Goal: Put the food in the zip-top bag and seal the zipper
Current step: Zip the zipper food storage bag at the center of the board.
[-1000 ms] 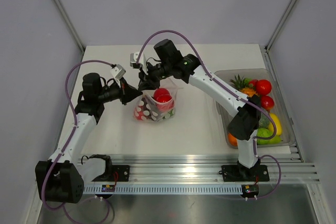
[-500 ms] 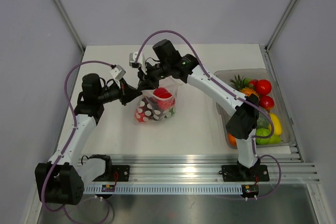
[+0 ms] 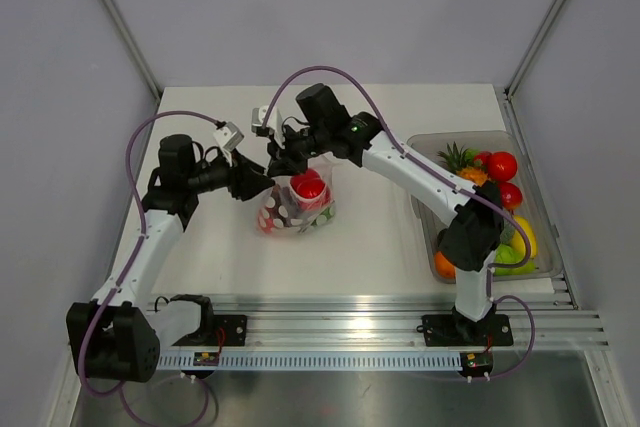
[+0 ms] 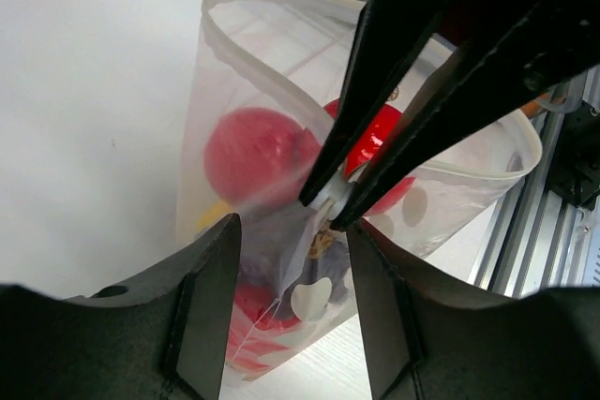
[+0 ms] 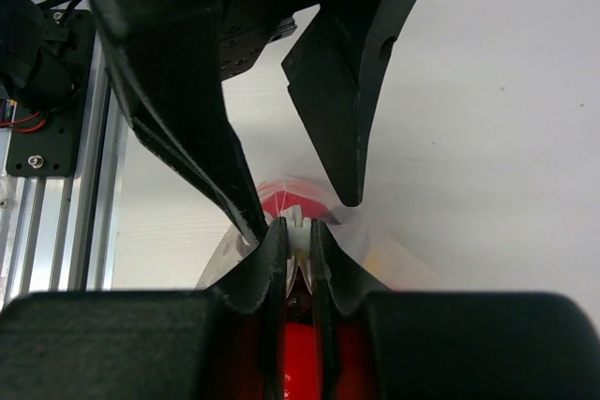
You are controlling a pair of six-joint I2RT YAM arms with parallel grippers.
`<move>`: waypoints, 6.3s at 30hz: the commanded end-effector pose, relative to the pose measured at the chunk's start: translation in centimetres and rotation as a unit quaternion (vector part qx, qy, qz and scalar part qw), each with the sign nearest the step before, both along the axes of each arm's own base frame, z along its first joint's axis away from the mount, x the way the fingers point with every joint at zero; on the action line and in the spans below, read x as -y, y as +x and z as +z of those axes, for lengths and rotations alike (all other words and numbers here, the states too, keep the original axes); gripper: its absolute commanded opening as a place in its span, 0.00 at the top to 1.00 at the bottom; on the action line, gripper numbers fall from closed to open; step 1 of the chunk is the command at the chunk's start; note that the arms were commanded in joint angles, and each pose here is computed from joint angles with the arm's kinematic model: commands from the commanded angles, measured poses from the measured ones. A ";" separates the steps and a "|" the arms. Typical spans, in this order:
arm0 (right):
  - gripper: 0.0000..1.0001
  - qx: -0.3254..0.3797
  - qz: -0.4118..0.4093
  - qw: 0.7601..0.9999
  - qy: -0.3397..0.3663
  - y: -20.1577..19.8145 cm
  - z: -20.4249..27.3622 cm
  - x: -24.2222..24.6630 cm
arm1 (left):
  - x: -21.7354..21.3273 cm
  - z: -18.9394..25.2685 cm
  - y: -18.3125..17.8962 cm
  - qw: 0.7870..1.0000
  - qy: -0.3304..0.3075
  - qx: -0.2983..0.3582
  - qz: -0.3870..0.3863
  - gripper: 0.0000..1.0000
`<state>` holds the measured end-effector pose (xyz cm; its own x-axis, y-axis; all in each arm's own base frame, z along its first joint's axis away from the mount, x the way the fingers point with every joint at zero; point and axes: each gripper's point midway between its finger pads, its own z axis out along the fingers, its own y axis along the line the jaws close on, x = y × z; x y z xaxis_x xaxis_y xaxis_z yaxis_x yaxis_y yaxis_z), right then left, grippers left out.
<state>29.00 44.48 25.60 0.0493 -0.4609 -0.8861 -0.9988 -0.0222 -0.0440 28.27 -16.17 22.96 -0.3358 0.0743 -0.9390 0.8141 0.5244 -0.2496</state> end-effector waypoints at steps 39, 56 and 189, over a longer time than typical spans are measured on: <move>1.00 0.037 -0.026 0.999 0.016 -0.7 4.5 3.6 | 0.4 2.6 0.1 0.997 -0.036 0.065 0.018 1.00; 1.00 0.028 -0.083 0.996 -0.020 0.8 2.0 8.4 | -1.2 3.0 1.1 0.995 -0.034 0.076 0.059 1.00; 0.71 -0.060 -0.154 0.983 -0.075 0.1 -1.2 15.9 | 12.0 3.4 -1.6 0.963 0.057 0.096 -0.245 1.00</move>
<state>28.19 28.52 24.01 -0.2333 -0.5775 -0.7824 -0.9586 0.2718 0.0852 26.82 -27.92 24.08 -0.1375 0.3252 -0.9356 0.9892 0.0945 -0.1125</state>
